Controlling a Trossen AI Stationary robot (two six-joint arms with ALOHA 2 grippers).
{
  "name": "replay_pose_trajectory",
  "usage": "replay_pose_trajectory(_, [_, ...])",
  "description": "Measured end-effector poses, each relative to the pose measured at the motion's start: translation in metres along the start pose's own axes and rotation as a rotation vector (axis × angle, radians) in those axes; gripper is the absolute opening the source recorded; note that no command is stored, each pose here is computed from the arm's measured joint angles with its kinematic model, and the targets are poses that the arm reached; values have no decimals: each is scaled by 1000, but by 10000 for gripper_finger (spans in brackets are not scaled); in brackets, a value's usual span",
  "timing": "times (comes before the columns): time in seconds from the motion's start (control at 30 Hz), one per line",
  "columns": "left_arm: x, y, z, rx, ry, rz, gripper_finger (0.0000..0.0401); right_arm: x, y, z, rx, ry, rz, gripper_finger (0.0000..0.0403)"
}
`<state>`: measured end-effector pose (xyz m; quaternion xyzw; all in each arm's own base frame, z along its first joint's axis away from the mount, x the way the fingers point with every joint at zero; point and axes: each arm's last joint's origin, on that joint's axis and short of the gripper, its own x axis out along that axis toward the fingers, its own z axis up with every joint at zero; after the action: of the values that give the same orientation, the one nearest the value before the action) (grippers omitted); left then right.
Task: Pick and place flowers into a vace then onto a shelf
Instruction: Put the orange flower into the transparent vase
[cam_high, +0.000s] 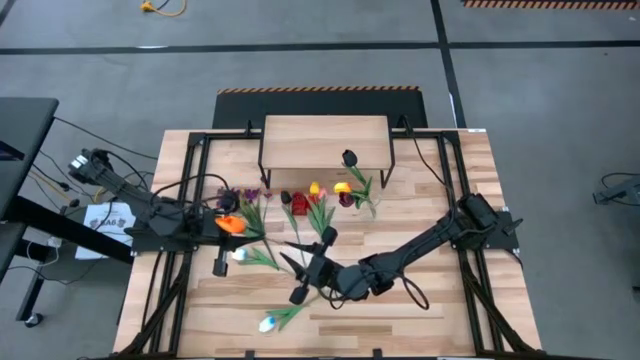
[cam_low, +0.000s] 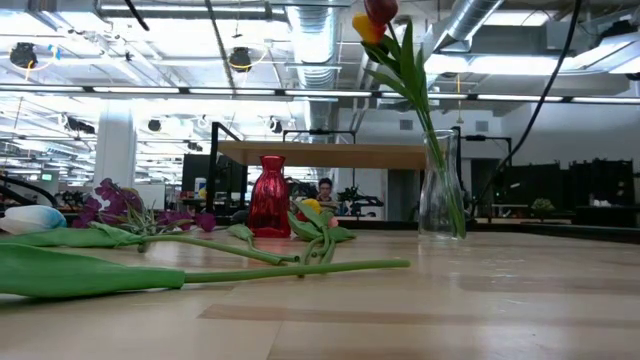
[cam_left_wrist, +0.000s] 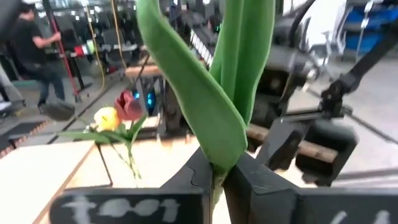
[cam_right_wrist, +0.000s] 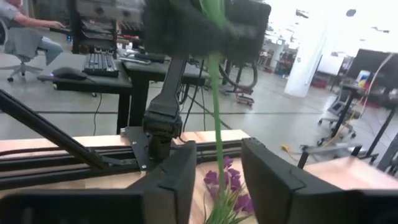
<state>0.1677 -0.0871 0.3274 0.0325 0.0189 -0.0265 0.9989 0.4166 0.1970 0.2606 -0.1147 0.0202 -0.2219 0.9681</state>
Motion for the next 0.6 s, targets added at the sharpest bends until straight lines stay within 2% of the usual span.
replay_pose_trajectory(0.17, [5, 3, -1, -11, 34, -25, 1, 1, 0, 19, -46, -34, -7, 154])
replay_pose_trajectory(0.33, [14, 3, -6, -3, 62, -71, 1, 6, -4, 37, -82, -63, -25, 159])
replay_pose_trajectory(0.6, [27, 3, -15, 11, 106, -61, 1, 29, -18, 36, -54, -52, 49, 143])
